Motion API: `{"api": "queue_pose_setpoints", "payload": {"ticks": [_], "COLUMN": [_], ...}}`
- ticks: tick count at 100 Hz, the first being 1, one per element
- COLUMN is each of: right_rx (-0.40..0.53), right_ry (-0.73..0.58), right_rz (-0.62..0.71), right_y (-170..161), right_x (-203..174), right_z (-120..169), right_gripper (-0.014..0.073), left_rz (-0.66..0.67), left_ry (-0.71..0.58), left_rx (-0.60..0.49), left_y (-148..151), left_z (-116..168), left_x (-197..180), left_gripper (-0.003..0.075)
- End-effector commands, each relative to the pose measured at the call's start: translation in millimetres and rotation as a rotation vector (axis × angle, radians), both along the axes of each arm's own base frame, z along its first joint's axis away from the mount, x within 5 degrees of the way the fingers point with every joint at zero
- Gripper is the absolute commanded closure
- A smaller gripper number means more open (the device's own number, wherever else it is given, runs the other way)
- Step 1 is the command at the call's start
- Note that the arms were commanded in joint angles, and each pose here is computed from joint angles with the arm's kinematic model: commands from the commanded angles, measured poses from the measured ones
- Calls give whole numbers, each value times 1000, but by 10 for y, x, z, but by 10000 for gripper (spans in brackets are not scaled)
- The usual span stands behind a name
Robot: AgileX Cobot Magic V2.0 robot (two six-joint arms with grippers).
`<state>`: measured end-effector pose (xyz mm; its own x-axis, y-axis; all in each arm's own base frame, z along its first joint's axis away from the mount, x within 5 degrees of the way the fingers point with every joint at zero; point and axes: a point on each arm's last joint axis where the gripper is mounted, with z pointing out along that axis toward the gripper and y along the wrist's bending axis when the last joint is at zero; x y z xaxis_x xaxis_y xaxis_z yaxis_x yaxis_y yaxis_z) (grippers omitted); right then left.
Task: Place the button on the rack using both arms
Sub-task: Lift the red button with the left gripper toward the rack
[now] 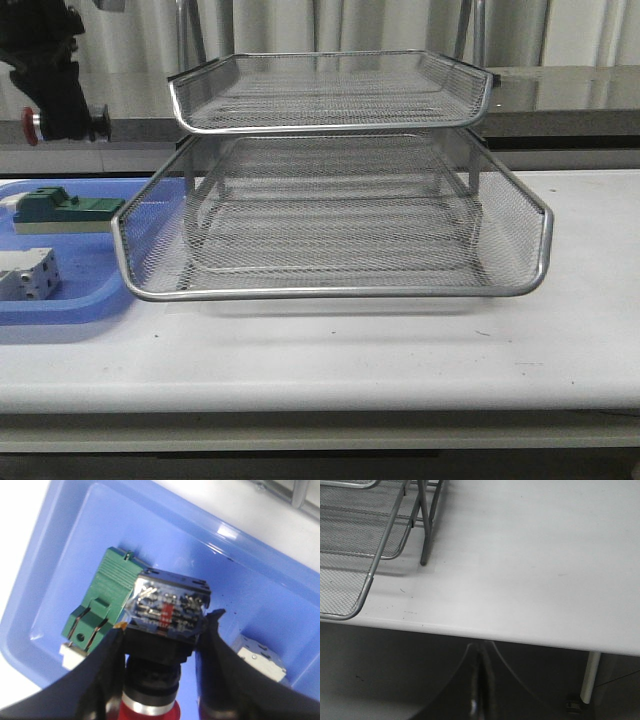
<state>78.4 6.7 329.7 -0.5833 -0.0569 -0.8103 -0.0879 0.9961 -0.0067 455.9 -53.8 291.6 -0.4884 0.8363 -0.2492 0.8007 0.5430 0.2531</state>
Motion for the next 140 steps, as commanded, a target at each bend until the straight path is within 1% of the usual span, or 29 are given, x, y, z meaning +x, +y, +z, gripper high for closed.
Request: {"api": "queue_pose_setpoints", "payload": {"ticks": [1, 24, 41, 53, 65, 85, 98, 112, 124, 140], "right_rx": [0, 0, 0, 0, 0, 0, 0, 0, 0, 0], "right_ry": [-98, -98, -98, -98, -98, -98, -98, -98, -98, -98], "right_rz": [-3, -3, -3, -3, -3, -3, -3, -3, -3, -3], "right_y": [-5, -5, -5, -5, -5, -5, -5, -5, -5, -5], "right_x": [23, 23, 23, 23, 23, 23, 23, 23, 23, 23], "right_z": [160, 160, 160, 160, 160, 160, 160, 160, 160, 160], "right_gripper": [663, 663, 663, 663, 663, 663, 663, 663, 663, 663], "left_rz": [37, 64, 48, 15, -46, -191, -297, -398, -456, -491], "left_ry": [-113, -170, -188, -186, -177, -132, -83, -48, -18, 25], "left_rx": [-39, -61, -65, -68, -75, -109, -160, -170, -163, -147], "left_y": [33, 61, 37, -51, -221, -635, -969, -1273, -1497, -1752], "left_z": [570, 901, 1089, 1152, 1175, 1107, 1036, 966, 847, 577], "left_x": [-217, -494, -830, -1078, -1312, -1621, -1778, -1913, -1941, -1849], "left_gripper": [732, 732, 732, 732, 733, 733, 733, 733, 733, 733]}}
